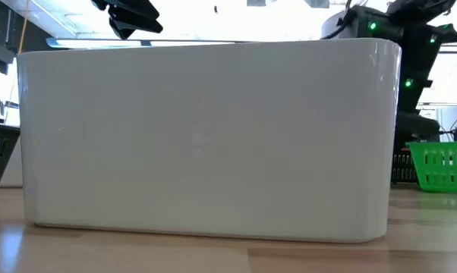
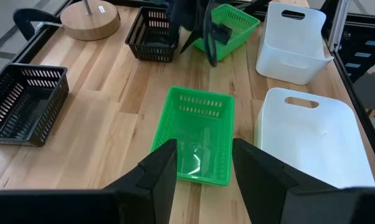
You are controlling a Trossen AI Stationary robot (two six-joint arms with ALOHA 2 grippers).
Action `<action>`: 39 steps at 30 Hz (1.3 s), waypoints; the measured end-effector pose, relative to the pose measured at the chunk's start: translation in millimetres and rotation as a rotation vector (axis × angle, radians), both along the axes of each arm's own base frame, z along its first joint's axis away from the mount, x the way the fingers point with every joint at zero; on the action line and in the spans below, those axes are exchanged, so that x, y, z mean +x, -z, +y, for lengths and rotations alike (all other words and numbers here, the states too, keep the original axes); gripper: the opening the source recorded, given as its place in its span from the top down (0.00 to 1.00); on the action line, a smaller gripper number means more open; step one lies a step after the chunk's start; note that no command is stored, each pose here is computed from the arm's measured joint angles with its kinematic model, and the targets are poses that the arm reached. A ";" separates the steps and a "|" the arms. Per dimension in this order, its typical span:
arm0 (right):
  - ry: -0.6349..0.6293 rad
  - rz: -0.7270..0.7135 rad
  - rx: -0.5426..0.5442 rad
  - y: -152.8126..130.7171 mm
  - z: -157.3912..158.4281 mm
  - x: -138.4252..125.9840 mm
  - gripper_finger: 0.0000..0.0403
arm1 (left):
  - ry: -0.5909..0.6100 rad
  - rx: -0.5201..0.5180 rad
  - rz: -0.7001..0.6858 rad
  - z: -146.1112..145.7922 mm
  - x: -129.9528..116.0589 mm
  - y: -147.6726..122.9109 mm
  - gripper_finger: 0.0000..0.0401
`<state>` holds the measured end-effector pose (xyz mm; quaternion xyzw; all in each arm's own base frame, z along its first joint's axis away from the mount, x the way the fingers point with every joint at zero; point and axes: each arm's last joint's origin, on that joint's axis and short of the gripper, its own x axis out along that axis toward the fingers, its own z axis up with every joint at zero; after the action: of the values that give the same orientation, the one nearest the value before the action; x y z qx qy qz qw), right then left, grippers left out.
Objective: Stack baskets by color
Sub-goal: Stack the middle black bin on the top black bin
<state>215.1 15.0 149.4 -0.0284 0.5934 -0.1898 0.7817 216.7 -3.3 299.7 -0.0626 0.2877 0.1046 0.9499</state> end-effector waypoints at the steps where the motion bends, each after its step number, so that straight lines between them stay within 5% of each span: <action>1: 0.001 0.005 -0.001 1.5 -0.1 0.5 0.71 | 0.000 0.000 0.000 0.0 0.0 0.0 0.65; 11: 0.001 0.002 0.003 3.1 0.2 2.1 0.98 | 0.000 0.000 0.000 0.0 0.1 0.1 0.65; 19: -0.017 -0.068 -0.018 -16.3 1.3 18.1 0.99 | 0.000 0.000 0.001 0.0 0.1 0.2 0.65; 39: -0.143 -0.395 -0.229 -128.3 -40.6 79.8 1.00 | -0.163 0.126 0.108 6.0 -7.7 7.5 0.65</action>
<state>294.9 -25.6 277.7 -0.1209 0.4001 -0.2018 0.8858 209.0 2.7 292.2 -0.0201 0.3250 0.2026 0.9235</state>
